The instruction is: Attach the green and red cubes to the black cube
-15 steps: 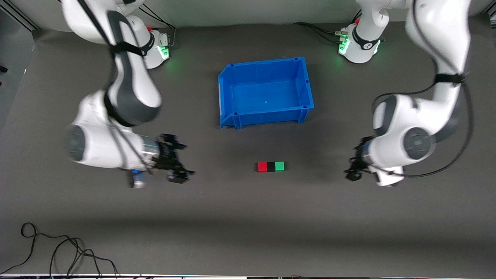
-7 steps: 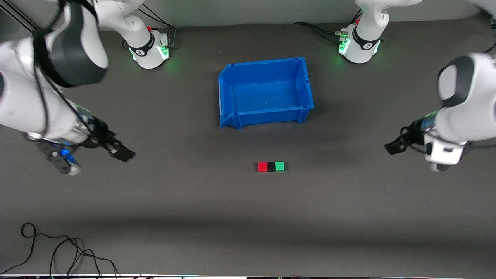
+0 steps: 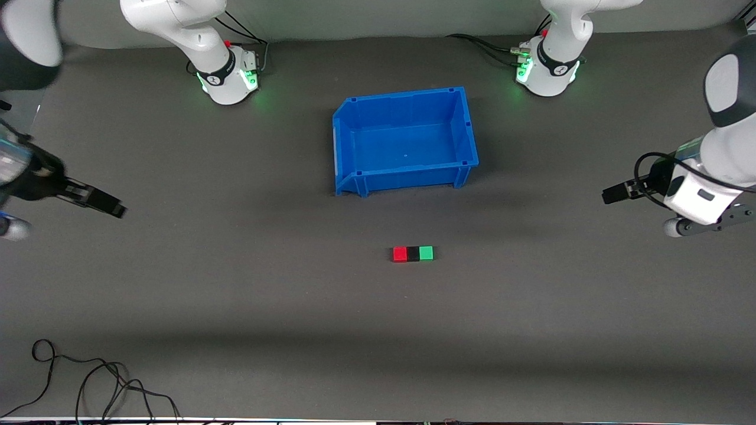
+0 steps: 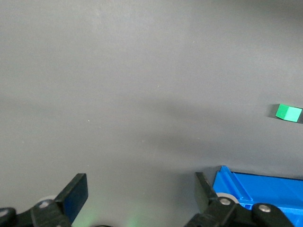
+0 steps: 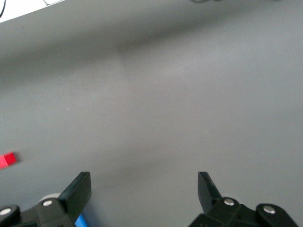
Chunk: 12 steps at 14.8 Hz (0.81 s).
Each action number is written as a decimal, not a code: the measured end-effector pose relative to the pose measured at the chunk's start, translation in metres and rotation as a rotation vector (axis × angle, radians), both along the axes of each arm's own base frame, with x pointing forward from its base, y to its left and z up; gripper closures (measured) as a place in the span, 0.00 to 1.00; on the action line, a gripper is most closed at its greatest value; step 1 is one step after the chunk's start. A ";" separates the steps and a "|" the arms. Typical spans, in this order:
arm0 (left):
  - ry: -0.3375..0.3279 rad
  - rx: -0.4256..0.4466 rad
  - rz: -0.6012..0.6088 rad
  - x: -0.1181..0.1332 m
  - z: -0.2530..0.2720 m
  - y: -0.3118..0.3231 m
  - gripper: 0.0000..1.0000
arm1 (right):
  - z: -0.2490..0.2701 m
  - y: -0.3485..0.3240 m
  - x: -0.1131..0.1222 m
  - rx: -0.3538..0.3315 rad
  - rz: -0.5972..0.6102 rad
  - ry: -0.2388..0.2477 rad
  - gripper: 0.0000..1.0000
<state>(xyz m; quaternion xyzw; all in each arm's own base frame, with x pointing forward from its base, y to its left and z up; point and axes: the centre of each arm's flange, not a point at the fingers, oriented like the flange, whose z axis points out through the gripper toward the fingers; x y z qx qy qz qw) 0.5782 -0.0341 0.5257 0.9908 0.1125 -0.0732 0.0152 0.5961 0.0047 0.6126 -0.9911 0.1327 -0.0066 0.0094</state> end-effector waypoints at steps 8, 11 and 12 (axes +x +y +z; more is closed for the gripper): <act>-0.099 0.001 -0.098 -0.032 0.069 0.022 0.00 | 0.010 -0.037 -0.008 -0.001 0.226 -0.021 0.00; -0.101 0.004 -0.098 -0.032 0.069 0.028 0.00 | 0.010 -0.037 -0.008 -0.001 0.240 -0.021 0.00; -0.098 0.019 -0.099 -0.032 0.068 0.031 0.00 | 0.010 -0.037 -0.008 -0.001 0.240 -0.021 0.00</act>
